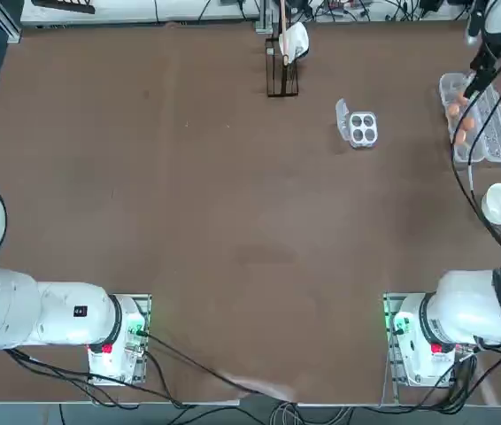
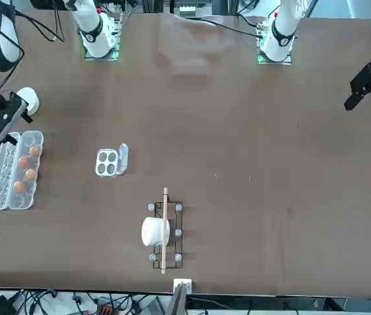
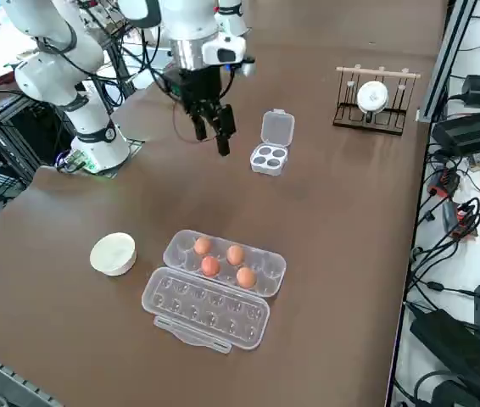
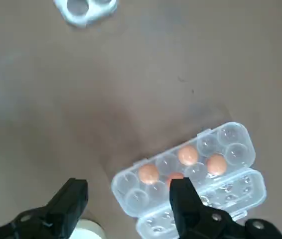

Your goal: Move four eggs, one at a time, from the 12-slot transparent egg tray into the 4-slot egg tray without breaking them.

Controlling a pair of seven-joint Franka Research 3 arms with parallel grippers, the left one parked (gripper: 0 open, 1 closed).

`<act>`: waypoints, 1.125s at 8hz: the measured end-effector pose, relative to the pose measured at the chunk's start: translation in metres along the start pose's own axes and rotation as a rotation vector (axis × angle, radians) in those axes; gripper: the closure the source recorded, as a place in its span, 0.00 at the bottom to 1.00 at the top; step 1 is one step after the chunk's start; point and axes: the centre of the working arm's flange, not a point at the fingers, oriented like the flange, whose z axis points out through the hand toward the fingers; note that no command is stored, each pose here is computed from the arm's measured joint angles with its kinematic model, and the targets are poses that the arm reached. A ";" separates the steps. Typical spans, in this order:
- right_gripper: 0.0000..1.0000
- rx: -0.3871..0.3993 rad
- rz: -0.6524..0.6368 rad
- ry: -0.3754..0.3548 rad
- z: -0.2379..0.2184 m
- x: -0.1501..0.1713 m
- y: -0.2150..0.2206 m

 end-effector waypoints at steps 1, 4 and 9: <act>0.00 -0.002 -0.047 0.000 0.015 -0.023 0.003; 0.00 0.026 -0.161 0.007 0.094 -0.062 0.018; 0.03 0.020 -0.267 0.023 0.173 -0.073 0.029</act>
